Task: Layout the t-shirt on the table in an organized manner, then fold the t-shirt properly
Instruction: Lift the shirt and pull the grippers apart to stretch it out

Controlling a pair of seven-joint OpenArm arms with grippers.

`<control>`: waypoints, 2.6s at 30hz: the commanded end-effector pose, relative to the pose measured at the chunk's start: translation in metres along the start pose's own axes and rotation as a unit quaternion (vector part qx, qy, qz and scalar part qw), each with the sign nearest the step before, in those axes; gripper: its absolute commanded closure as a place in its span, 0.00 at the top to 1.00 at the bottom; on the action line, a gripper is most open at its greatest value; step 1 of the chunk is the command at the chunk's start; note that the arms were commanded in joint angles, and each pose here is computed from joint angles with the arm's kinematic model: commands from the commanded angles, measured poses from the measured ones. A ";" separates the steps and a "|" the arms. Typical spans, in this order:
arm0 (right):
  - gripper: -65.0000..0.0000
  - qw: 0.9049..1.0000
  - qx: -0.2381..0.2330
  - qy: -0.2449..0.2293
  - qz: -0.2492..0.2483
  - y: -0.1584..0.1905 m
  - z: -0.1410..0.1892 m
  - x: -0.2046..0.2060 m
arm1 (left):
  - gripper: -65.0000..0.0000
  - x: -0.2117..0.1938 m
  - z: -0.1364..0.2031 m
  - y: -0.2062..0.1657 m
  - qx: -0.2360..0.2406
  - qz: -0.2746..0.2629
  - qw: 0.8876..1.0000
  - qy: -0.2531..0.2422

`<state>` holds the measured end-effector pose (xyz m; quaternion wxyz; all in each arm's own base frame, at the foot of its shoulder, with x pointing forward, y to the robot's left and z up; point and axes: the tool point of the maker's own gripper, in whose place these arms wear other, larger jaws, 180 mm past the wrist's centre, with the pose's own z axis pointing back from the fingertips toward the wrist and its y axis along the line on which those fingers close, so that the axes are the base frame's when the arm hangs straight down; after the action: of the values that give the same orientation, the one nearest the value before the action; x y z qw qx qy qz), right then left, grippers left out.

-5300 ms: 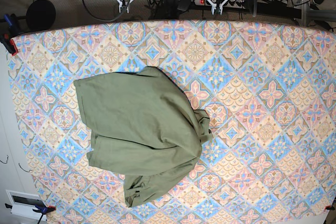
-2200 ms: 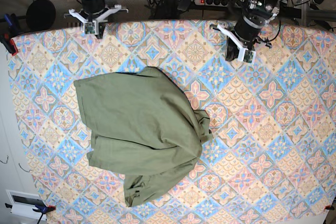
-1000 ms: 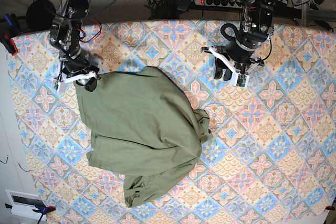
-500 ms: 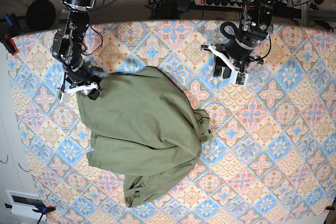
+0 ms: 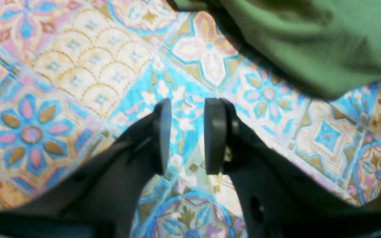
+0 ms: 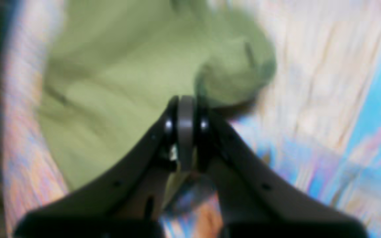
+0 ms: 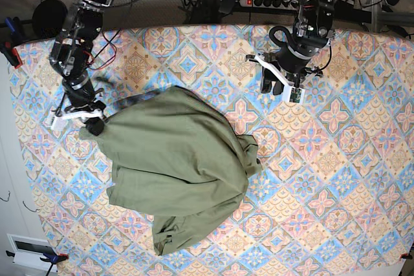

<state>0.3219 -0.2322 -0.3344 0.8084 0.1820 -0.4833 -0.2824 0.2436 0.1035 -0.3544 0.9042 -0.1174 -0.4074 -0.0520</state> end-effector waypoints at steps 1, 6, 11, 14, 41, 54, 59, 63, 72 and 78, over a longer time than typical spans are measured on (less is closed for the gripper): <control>0.01 1.000 0.001 -0.023 0.007 0.000 0.008 0.015 | 0.26 0.011 0.002 -0.001 -0.002 -0.002 1.000 -0.020; 0.01 0.996 -0.008 -0.065 0.054 -0.011 0.026 0.057 | 0.26 0.010 0.002 -0.001 -0.002 -0.002 1.000 -0.019; 0.01 0.986 -0.009 -0.121 0.111 -0.029 0.052 0.106 | 0.26 0.010 0.002 -0.001 -0.002 -0.003 1.000 -0.019; 0.01 0.980 -0.035 -0.151 0.125 -0.046 0.068 0.135 | 0.26 0.010 0.002 -0.001 -0.001 -0.004 1.000 -0.019; 0.01 0.978 -0.020 -0.172 0.118 -0.044 0.078 0.153 | 0.54 0.061 -0.132 -0.083 -0.083 0.075 0.994 0.005; 0.01 0.978 -0.018 -0.172 0.119 -0.043 0.077 0.153 | 0.14 0.049 -0.170 -0.106 -0.094 0.093 0.990 0.047; 0.01 0.978 -0.018 -0.168 0.119 -0.043 0.076 0.151 | 0.00 0.034 -0.158 -0.057 -0.057 0.067 0.994 0.069; 0.01 0.978 -0.018 -0.168 0.119 -0.043 0.076 0.151 | 0.00 0.064 -0.123 -0.008 -0.040 0.039 0.998 0.016; 0.01 0.980 -0.026 -0.154 0.120 -0.050 0.078 0.142 | 0.00 0.132 -0.053 0.105 0.005 0.098 0.993 -0.059; 0.01 0.988 -0.011 -0.095 0.120 -0.044 0.080 0.098 | 0.00 0.165 -0.016 0.157 0.040 0.098 0.990 -0.096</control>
<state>0.2705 -0.3246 -0.2730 0.8022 0.0953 -0.5487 -0.2154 0.3870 0.2453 -0.2860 0.8781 -0.1338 -0.4547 0.0661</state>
